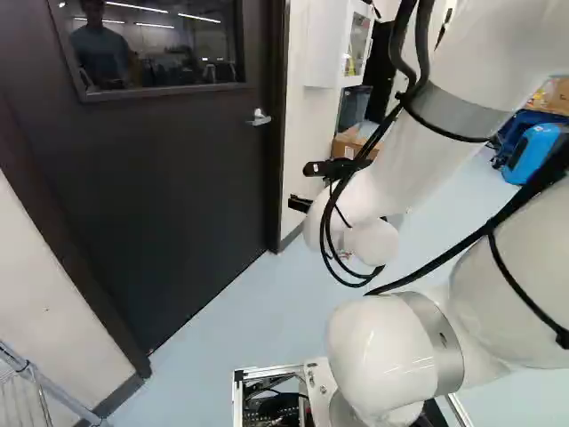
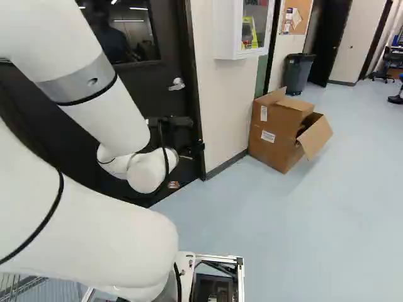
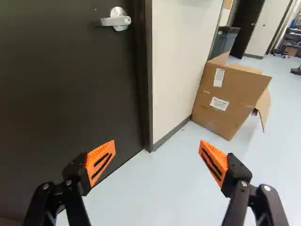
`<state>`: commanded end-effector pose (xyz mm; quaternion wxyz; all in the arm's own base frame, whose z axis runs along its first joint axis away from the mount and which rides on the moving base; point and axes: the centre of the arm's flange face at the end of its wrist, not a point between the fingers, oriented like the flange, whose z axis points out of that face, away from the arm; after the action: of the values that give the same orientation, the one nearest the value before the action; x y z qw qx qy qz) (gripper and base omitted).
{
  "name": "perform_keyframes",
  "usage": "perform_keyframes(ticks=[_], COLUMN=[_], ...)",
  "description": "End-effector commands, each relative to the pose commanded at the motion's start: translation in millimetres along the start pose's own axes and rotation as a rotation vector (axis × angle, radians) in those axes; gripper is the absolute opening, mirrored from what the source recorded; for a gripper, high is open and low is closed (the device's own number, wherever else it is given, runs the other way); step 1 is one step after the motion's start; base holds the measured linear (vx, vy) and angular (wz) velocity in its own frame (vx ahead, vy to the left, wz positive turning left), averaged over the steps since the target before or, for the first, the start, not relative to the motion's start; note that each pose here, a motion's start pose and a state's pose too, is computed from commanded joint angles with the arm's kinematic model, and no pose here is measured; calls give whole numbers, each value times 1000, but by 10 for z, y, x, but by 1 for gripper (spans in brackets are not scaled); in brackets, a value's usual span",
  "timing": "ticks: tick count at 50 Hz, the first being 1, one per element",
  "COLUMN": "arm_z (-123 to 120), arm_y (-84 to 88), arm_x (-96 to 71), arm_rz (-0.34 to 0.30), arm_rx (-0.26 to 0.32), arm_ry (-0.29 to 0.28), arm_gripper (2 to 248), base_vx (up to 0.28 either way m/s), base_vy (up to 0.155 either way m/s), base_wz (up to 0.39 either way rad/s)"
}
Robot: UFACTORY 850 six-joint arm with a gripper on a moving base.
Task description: Open the door and move inside
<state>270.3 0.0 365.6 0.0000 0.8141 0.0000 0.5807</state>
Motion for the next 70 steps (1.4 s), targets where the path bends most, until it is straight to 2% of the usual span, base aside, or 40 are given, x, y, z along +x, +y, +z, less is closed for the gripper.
perform_keyframes(ticks=[48, 70], arm_z=[0, 0], arm_y=[0, 0], arm_x=[0, 0], arm_rz=[0, 0], arm_rx=[0, 0], arm_ry=[0, 0], arm_gripper=[247, 247], base_vx=[179, 122], base_vy=[-9, -41], base_wz=[270, 67])
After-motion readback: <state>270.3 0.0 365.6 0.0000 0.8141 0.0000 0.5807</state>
